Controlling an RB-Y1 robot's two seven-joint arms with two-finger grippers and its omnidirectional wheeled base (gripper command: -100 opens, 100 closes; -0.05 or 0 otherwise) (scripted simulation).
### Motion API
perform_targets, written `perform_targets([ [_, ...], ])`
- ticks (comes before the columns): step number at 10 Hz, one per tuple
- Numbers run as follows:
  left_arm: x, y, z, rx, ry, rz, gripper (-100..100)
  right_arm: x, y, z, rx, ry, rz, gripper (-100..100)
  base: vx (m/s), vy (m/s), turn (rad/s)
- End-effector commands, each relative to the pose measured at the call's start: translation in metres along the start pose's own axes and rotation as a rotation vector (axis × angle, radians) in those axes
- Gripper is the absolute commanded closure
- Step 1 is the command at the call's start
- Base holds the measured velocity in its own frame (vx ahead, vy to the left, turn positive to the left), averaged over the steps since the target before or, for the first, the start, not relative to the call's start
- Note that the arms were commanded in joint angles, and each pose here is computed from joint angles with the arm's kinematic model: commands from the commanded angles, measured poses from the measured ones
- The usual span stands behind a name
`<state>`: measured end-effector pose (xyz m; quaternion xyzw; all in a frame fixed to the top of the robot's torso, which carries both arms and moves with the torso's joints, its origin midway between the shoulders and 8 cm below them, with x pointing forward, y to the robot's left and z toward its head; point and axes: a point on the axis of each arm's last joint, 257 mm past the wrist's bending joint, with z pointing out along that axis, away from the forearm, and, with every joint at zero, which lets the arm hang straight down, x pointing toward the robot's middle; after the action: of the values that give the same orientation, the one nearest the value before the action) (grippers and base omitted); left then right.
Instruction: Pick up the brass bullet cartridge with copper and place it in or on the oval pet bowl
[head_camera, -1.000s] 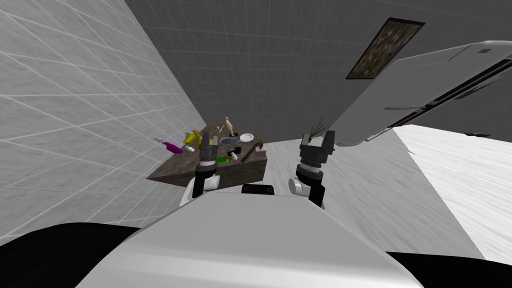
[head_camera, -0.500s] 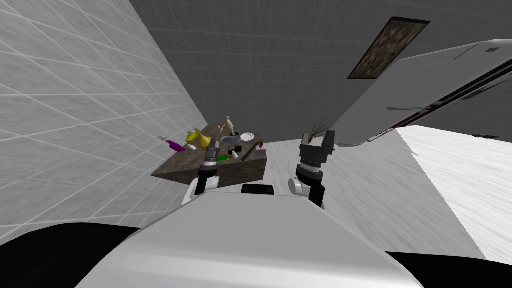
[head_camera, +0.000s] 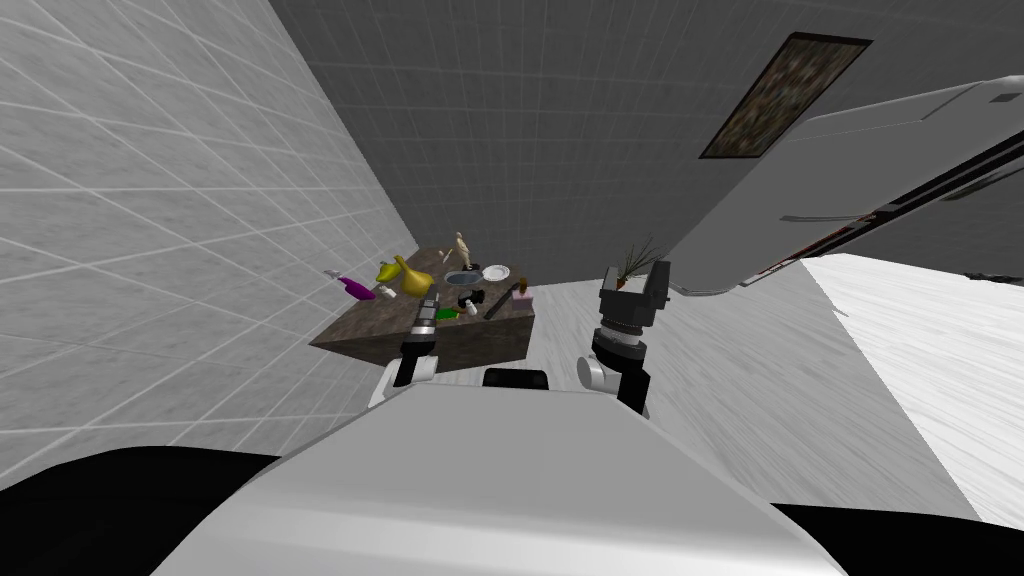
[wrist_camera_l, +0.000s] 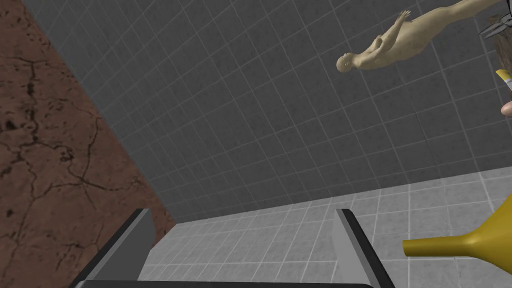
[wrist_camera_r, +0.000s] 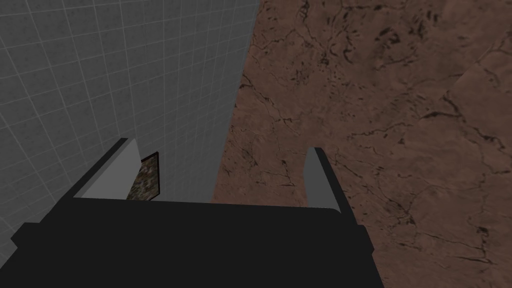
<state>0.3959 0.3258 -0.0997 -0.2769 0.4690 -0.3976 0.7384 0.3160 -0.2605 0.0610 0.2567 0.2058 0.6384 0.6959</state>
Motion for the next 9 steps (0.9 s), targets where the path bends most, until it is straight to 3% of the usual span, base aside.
perform_targets([
  [1,0.002,0.019,-0.006,-0.046,0.006,0.023,-100,0.0,0.0,0.0,0.0,0.0,0.0,0,-0.009,-0.018,0.036],
  [9,0.015,0.092,-0.033,-0.21,0.054,0.126,-100,0.0,0.0,0.0,0.0,0.0,0.0,0,0.019,-0.032,0.048],
])
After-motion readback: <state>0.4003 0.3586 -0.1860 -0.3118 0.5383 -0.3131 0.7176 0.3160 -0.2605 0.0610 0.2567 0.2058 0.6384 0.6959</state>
